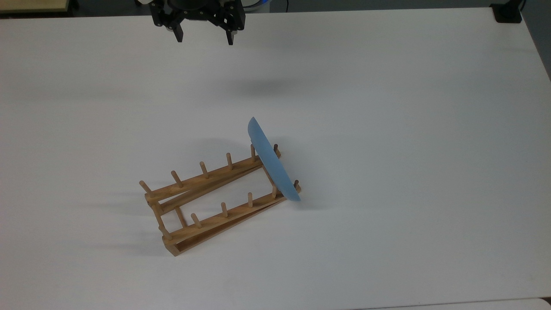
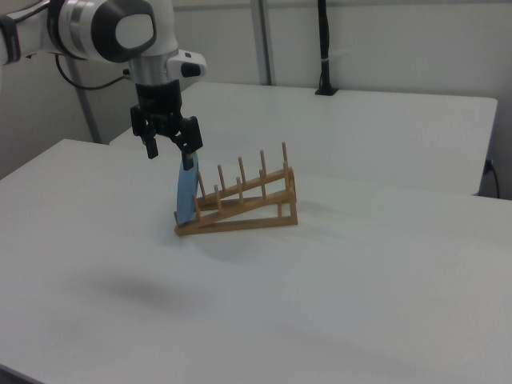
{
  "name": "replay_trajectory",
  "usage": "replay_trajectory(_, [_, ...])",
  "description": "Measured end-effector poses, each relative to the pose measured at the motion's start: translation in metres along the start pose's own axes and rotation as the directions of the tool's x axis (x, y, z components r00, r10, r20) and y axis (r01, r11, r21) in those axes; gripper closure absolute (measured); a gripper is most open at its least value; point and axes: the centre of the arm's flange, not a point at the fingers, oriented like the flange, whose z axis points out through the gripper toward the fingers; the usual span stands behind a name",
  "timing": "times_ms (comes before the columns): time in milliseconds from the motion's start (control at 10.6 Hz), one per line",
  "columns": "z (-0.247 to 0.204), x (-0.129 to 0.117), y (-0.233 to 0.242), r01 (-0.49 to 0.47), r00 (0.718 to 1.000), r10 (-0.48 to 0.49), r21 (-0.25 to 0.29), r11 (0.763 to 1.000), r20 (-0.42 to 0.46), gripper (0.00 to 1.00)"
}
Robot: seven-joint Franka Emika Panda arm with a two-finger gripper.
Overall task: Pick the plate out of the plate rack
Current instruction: 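Move the open gripper down toward the rim of the blue plate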
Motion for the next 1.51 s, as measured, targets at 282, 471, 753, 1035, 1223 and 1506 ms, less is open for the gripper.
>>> replay_trajectory(282, [0.000, 0.000, 0.000, 0.001, 1.000, -0.001, 0.000, 1.000, -0.001, 0.00])
replay_trajectory(471, [0.000, 0.000, 0.000, 0.001, 1.000, -0.001, 0.000, 1.000, -0.001, 0.00])
replay_trajectory(753, [0.000, 0.000, -0.001, 0.003, 1.000, -0.003, -0.001, 1.000, -0.001, 0.00])
replay_trajectory(1035, [0.000, 0.000, -0.001, 0.003, 1.000, -0.003, -0.001, 1.000, -0.001, 0.00])
replay_trajectory(1223, [0.001, 0.002, -0.007, 0.015, 1.000, -0.015, -0.002, 1.000, -0.008, 0.00])
replay_trajectory(1506, [0.007, 0.007, -0.050, 0.090, 0.996, -0.090, -0.031, 0.996, -0.019, 0.00])
